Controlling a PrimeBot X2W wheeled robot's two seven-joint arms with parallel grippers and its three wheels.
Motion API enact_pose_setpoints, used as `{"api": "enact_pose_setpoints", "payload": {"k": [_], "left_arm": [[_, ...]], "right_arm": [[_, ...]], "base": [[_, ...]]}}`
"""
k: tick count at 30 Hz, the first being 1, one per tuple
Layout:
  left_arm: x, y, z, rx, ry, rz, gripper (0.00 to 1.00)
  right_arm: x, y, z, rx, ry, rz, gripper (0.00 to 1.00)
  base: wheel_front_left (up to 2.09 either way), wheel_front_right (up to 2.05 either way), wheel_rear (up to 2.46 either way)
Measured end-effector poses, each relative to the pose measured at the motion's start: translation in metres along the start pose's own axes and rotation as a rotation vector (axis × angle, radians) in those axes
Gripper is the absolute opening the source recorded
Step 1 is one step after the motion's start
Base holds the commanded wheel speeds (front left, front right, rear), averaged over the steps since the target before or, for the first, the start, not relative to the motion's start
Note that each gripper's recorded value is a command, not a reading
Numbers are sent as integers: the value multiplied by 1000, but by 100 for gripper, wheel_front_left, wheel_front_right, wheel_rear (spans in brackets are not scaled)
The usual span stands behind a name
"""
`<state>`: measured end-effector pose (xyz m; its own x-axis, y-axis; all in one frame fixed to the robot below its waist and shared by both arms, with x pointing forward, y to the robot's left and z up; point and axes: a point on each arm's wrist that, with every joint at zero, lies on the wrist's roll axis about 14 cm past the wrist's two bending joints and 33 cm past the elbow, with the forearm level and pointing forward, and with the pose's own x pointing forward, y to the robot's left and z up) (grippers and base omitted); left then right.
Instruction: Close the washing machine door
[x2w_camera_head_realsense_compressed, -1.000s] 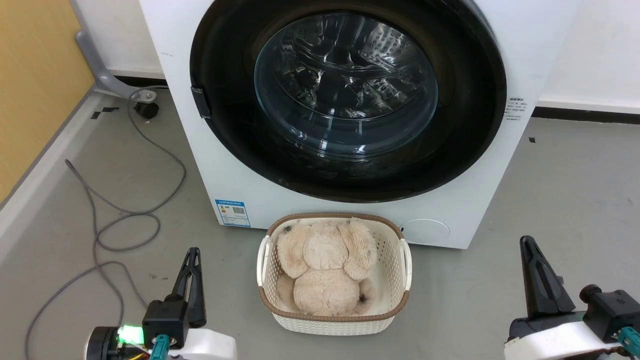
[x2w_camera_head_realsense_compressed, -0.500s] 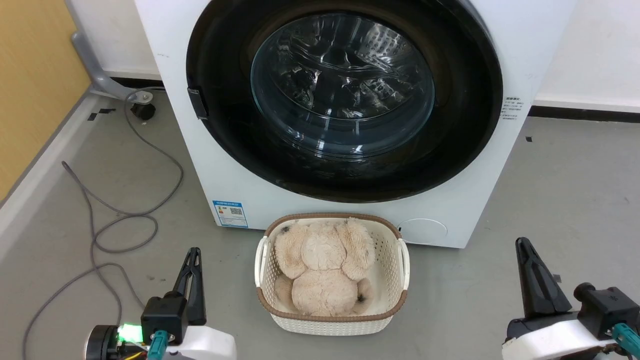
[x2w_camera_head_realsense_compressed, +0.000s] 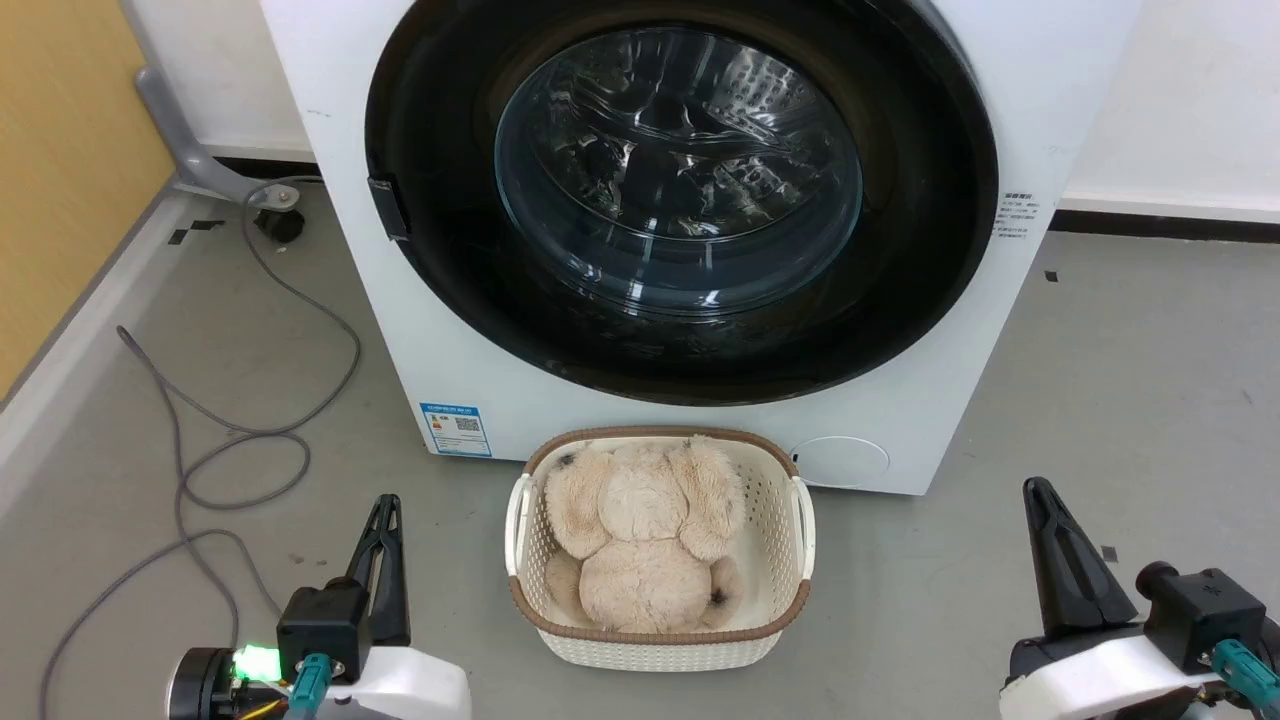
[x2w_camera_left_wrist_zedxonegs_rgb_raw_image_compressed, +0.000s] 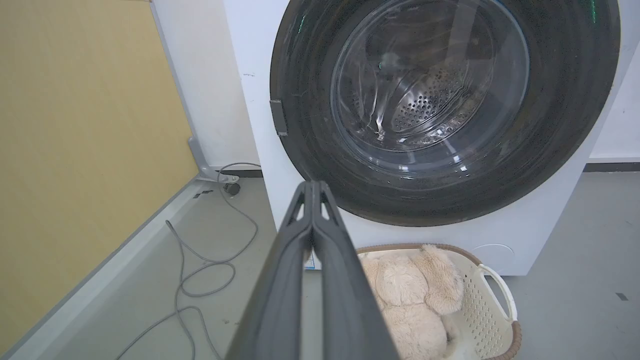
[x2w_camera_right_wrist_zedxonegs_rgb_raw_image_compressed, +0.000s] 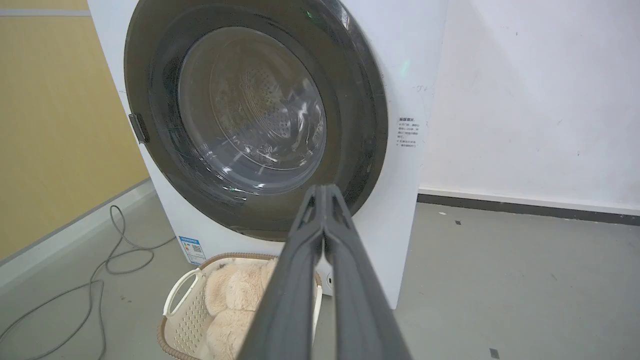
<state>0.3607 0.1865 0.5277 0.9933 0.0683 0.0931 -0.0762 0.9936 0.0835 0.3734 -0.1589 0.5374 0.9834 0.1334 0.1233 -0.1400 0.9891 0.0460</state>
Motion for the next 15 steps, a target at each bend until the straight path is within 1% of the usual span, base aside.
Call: {"api": "enact_pose_setpoints", "payload": {"k": [15], "left_arm": [[2,-2,0,-11,17,-13,0]], "right_arm": [[-1,-1,-2,-12,25,-1,0]], "base": [[0,0,0]]}}
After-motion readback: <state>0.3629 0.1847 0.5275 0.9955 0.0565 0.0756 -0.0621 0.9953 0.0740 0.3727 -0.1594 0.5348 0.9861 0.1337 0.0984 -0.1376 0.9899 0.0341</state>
